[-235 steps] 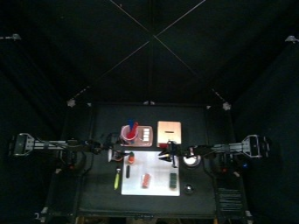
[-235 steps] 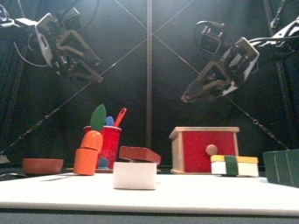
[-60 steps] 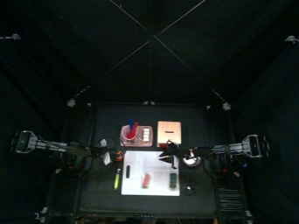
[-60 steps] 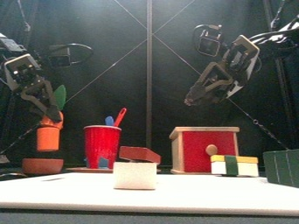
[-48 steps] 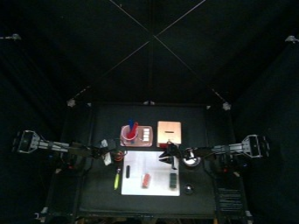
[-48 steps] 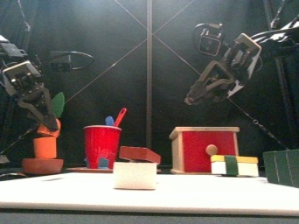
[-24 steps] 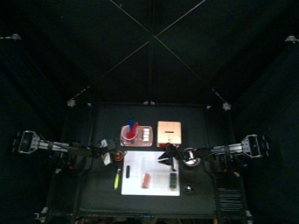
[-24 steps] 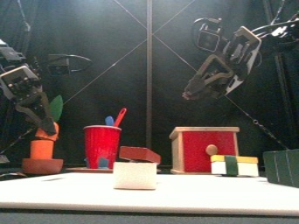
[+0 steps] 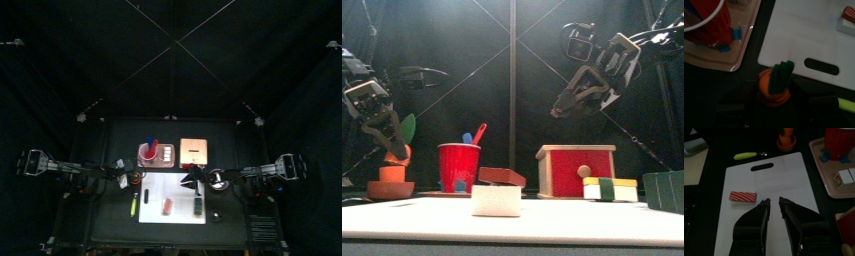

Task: Put carrot into soy sauce container

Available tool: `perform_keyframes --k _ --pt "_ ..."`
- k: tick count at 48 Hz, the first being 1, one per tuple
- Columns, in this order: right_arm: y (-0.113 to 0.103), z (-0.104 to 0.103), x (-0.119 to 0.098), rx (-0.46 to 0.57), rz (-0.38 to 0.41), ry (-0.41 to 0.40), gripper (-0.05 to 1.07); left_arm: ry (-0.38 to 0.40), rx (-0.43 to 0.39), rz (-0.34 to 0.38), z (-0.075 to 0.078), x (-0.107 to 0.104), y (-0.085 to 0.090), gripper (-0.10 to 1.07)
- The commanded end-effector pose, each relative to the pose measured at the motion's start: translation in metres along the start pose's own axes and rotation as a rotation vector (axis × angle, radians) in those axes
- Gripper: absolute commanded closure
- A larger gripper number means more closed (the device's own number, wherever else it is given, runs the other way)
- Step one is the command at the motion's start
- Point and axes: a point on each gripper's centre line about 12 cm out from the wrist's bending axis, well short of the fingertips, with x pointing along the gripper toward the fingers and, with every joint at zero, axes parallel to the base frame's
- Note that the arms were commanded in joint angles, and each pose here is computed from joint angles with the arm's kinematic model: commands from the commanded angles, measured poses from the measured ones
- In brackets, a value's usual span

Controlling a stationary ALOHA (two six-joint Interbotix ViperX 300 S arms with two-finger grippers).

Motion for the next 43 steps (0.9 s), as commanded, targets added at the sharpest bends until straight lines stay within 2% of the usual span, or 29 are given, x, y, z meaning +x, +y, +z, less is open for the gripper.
perform_keyframes --k 1,23,43 --pt "0.0028 0.0110 -0.0012 -0.001 0.009 -0.032 0.39 -0.005 0.002 -0.007 0.0050 0.0032 -0.0012 0.33" --pt "0.0022 0.0104 -0.0013 0.000 0.007 -0.031 0.39 0.032 -0.004 0.012 -0.0002 0.0089 0.0020 0.21" --pt "0.0012 0.0092 0.0000 0.009 0.003 -0.026 0.39 -0.008 -0.028 -0.009 0.0073 0.0027 -0.0018 0.14"
